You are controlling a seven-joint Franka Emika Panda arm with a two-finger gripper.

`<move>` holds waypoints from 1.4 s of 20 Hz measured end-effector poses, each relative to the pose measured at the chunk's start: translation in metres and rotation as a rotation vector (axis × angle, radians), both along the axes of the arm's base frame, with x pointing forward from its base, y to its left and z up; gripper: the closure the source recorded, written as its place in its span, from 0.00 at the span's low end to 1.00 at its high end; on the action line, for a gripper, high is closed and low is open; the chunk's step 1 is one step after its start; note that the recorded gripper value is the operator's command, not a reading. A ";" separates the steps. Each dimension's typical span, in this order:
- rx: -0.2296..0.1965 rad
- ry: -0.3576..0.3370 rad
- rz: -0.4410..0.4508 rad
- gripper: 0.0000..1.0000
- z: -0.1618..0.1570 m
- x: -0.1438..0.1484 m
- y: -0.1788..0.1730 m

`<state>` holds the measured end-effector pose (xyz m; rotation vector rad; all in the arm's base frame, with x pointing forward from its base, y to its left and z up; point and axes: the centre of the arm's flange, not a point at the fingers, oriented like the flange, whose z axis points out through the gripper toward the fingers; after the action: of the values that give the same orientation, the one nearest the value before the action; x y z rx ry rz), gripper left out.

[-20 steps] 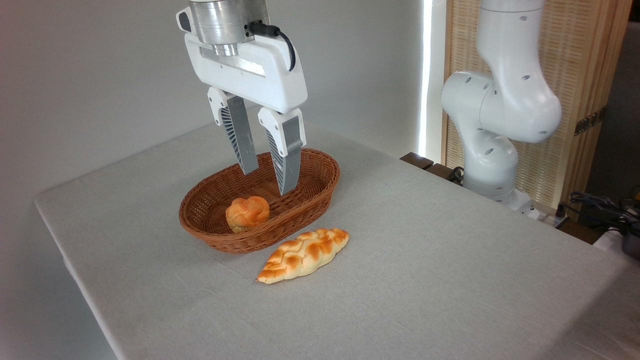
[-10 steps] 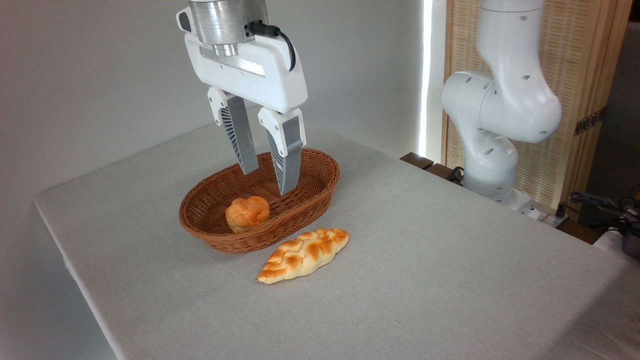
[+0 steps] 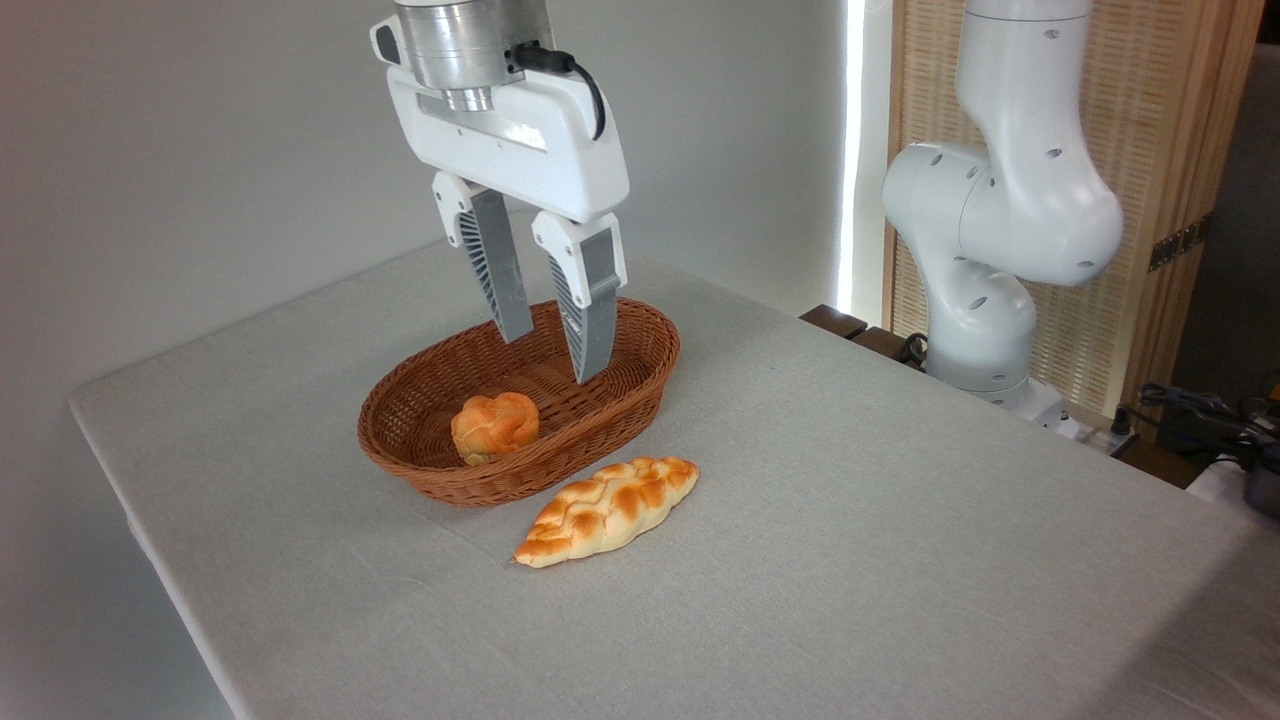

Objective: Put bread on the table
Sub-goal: 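Lower the open gripper onto the round bread roll in the basket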

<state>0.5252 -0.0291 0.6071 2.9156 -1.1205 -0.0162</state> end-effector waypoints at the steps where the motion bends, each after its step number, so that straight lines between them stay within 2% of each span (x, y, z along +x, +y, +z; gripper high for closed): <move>1: -0.010 0.005 -0.003 0.00 -0.001 -0.004 -0.003; 5: -0.050 0.028 -0.059 0.00 -0.009 -0.022 -0.040; 9: -0.046 0.052 -0.124 0.00 -0.021 -0.039 -0.109; 14: -0.051 -0.013 -0.110 0.00 -0.061 -0.049 -0.185; 18: -0.070 -0.077 -0.098 0.00 -0.100 -0.042 -0.194; 22: -0.016 -0.119 -0.123 0.00 -0.123 -0.037 -0.188; 28: 0.020 -0.149 -0.178 0.00 -0.149 -0.042 -0.199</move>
<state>0.4829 -0.2277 0.4580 2.8638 -1.4068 0.1918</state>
